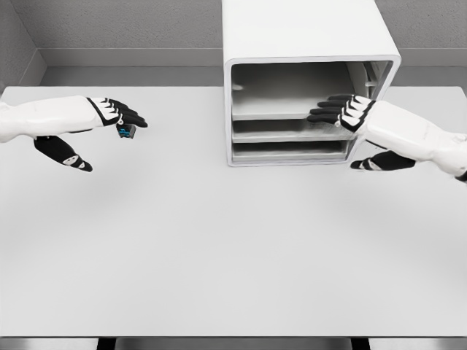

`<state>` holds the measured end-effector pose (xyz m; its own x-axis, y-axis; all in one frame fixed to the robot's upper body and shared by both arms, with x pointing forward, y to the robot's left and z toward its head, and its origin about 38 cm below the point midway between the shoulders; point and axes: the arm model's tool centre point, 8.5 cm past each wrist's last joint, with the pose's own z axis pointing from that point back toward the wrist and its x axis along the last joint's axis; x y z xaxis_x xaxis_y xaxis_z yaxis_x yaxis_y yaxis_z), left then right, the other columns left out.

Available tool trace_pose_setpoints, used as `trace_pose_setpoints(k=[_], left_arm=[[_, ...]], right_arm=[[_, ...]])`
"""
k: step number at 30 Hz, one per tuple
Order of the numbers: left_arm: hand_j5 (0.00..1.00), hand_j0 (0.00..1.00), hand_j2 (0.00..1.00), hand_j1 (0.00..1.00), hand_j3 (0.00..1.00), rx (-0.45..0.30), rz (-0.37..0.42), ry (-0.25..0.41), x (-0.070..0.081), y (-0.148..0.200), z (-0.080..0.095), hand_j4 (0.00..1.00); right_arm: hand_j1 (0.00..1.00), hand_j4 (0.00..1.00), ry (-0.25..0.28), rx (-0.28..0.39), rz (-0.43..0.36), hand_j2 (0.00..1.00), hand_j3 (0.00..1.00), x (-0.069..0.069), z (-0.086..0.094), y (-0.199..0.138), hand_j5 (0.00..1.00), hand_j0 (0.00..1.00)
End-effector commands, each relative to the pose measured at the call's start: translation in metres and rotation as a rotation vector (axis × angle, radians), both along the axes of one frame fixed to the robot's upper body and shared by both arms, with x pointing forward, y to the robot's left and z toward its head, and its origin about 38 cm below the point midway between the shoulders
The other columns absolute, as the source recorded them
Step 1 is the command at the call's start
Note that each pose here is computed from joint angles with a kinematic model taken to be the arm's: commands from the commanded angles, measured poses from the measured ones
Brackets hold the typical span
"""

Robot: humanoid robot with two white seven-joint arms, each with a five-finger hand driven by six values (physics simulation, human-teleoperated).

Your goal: Slide open multi-storey tabletop storage cabinets and put open load switch and slide close multi-storey tabletop storage cabinets

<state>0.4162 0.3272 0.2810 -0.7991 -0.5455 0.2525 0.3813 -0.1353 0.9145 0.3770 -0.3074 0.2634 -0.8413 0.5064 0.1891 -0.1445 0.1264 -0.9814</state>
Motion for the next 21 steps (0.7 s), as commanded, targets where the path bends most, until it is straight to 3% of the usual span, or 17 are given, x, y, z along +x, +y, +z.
trace_pose_setpoints(k=[1, 6, 10, 12, 14, 16, 21], left_arm=[[1.0, 1.0, 1.0, 1.0, 1.0, -0.005, 0.006, 0.003, 0.0, 0.001, 0.0, 1.0], [1.0, 1.0, 1.0, 1.0, 1.0, -0.006, 0.006, 0.0, 0.002, 0.001, 0.001, 1.0], [1.0, 1.0, 1.0, 1.0, 1.0, -0.027, 0.052, 0.015, 0.017, 0.006, -0.007, 1.0], [1.0, 1.0, 1.0, 1.0, 1.0, -0.012, 0.071, 0.021, 0.027, 0.006, -0.018, 1.0], [1.0, 1.0, 1.0, 1.0, 1.0, -0.016, 0.09, 0.033, 0.035, 0.005, -0.027, 1.0], [1.0, 1.0, 1.0, 1.0, 1.0, -0.032, 0.094, 0.038, 0.042, 0.0, -0.03, 1.0], [1.0, 1.0, 1.0, 1.0, 1.0, -0.034, 0.135, 0.051, 0.064, -0.005, -0.043, 1.0]], right_arm=[[1.0, 1.0, -0.055, 0.053, -0.025, 1.0, 1.0, 0.002, 0.017, -0.007, 1.0, 1.0], [1.0, 1.0, -0.052, 0.074, 0.017, 1.0, 1.0, 0.007, 0.014, 0.012, 1.0, 1.0], [1.0, 1.0, -0.001, 0.063, 0.046, 1.0, 1.0, 0.003, -0.004, 0.023, 1.0, 1.0], [1.0, 1.0, 0.036, 0.01, 0.063, 1.0, 1.0, 0.002, -0.013, 0.025, 1.0, 1.0], [1.0, 1.0, 0.034, -0.005, 0.085, 1.0, 1.0, 0.004, -0.01, 0.032, 1.0, 1.0], [1.0, 1.0, 0.016, -0.013, 0.16, 1.0, 1.0, 0.01, -0.002, 0.059, 1.0, 1.0], [1.0, 1.0, 0.056, -0.037, 0.211, 1.0, 1.0, 0.008, -0.016, 0.077, 1.0, 1.0]])
